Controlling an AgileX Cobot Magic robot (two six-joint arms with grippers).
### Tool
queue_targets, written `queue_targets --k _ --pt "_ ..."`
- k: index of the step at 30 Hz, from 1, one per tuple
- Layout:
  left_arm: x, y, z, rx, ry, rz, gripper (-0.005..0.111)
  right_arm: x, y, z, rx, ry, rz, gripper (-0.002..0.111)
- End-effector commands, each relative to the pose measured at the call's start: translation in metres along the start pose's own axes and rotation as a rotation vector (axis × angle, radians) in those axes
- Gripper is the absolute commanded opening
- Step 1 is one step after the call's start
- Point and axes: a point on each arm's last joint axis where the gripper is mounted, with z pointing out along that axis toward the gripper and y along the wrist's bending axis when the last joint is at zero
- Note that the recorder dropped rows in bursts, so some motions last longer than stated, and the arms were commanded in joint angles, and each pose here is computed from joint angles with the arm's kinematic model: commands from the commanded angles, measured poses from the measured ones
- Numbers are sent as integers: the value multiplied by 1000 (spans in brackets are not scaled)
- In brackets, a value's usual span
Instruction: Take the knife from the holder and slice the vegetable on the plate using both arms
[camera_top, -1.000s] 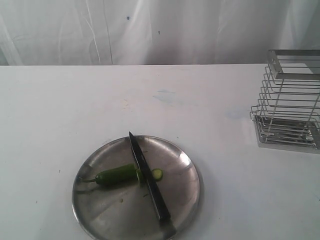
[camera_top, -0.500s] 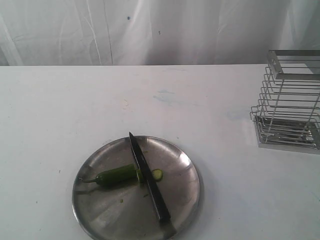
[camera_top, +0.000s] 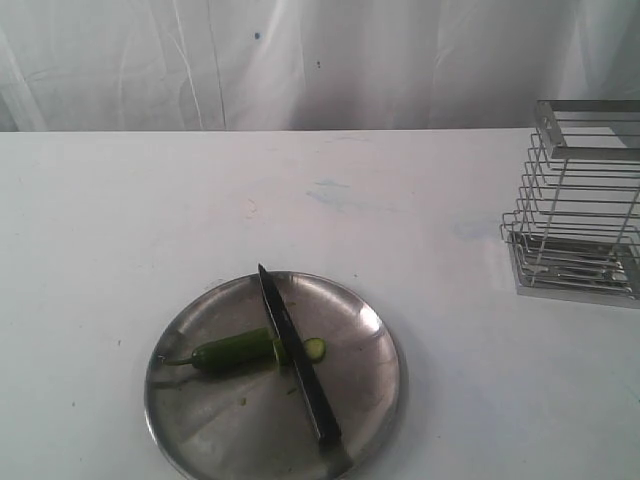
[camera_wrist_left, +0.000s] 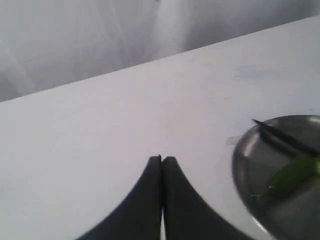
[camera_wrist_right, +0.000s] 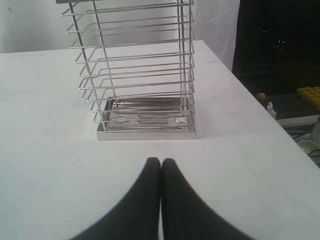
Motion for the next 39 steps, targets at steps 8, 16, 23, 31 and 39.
queue_targets --k 8,16,23,31,39 --pt "103 -8 14 -144 48 -395 0 2 0 0 5 0 -17 0" --pt "114 -7 12 -185 178 -266 0 1 0 0 5 -2 -17 0" --pt "112 -7 12 -188 156 -267 0 1 0 0 5 -2 -17 0" --pt "112 -7 12 -188 156 -267 0 1 0 0 5 -2 -17 0" --pt "111 -7 13 -186 143 -276 0 1 0 0 5 -2 -17 0"
